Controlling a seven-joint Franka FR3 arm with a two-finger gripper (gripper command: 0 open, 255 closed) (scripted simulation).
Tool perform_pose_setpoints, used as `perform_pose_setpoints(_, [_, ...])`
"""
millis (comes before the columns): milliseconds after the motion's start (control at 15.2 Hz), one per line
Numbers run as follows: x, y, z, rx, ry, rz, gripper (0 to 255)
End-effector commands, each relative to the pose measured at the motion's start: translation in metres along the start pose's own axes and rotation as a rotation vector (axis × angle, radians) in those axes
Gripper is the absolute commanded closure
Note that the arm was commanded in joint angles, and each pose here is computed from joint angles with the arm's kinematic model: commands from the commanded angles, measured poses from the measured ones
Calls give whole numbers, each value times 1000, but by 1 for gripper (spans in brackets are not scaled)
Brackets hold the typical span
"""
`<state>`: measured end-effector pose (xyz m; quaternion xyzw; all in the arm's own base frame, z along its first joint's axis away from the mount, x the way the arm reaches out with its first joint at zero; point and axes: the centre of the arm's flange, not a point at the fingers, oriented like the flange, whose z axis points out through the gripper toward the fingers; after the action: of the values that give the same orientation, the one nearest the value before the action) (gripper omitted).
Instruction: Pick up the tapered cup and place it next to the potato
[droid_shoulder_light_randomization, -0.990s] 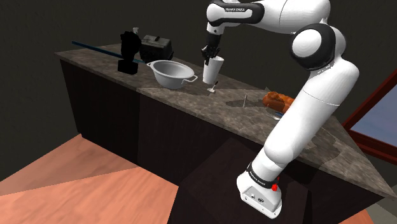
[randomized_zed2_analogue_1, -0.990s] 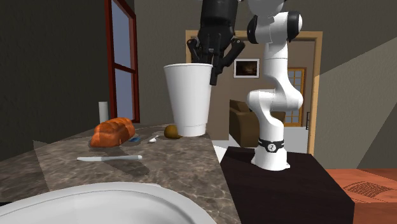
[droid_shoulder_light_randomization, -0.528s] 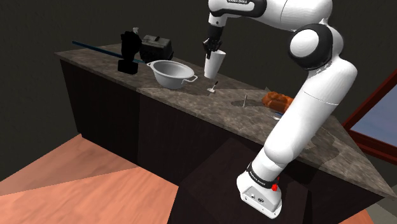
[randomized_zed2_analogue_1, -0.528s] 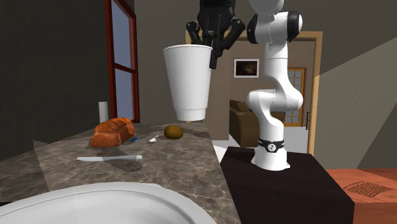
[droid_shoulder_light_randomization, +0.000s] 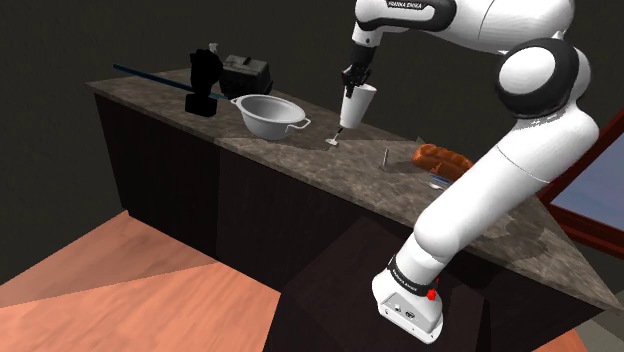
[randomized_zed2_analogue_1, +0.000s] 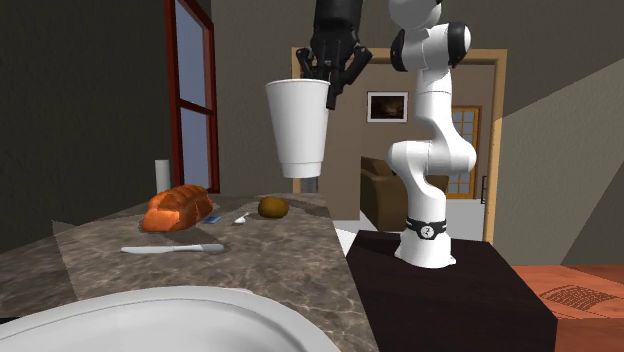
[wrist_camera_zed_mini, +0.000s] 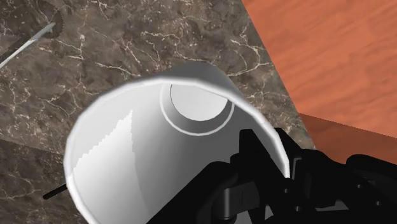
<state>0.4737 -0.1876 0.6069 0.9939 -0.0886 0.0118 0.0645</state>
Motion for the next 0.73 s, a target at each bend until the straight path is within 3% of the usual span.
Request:
perform_pose_setpoints(0, [-20,14,0,0,1,-1,255])
perform_pose_setpoints(660, [-135,79,4,0,1,-1,255])
